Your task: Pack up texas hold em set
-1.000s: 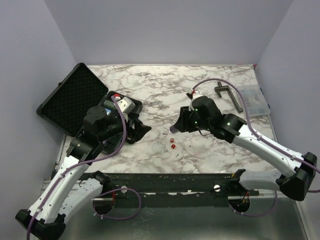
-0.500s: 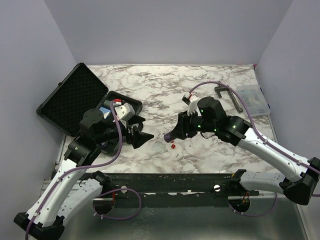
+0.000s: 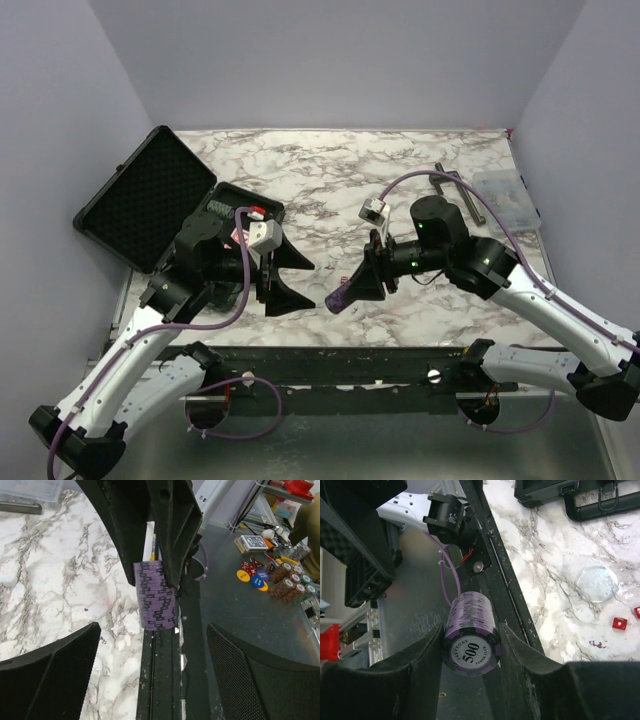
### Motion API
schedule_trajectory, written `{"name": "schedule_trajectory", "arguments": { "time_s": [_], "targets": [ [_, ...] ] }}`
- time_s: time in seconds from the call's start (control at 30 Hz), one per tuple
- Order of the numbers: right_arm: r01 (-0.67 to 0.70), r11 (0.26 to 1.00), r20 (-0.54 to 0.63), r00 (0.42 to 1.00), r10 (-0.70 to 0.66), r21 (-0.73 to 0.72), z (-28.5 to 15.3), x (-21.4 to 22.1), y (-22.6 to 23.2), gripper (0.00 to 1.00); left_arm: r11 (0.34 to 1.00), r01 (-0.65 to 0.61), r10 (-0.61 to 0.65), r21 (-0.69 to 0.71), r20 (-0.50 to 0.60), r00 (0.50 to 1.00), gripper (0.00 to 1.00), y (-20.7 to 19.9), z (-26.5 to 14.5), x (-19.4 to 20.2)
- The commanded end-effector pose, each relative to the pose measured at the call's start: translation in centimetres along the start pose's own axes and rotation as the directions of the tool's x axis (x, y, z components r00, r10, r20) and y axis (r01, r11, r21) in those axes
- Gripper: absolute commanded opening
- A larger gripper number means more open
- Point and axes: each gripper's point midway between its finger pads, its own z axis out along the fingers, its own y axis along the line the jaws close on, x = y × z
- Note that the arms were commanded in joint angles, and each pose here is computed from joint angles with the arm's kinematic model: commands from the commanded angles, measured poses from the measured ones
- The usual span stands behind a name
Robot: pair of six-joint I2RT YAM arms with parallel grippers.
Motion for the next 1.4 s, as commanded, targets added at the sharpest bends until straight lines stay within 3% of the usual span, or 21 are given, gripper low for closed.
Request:
{"name": "schedule_trajectory", "arguments": {
  "time_s": [0.0, 0.47, 1.37],
  "targets": [
    [0.083, 0.994, 0.057, 0.995, -0.078, -0.077, -0.6, -2.2, 2.2, 0.01, 0.997, -0.015, 0.015, 0.072, 0.002, 1.000, 0.87, -1.3, 0.2, 0.0],
    [0.075, 0.993, 0.064, 0.995, -0.070, -0.086, 0.7, -3.2, 1.8, 0.01, 0.992, 0.115, -0.118, -0.042, -0.067, 0.991, 0.83, 2.2, 2.7, 1.5],
    [0.055, 0.987, 0.044, 0.998, -0.049, -0.151, 1.6, -3.1, 2.2, 0.01, 0.990, 0.139, -0.134, 0.026, -0.136, 0.982, 0.58, 1.1, 4.0, 2.9]
  ]
}}
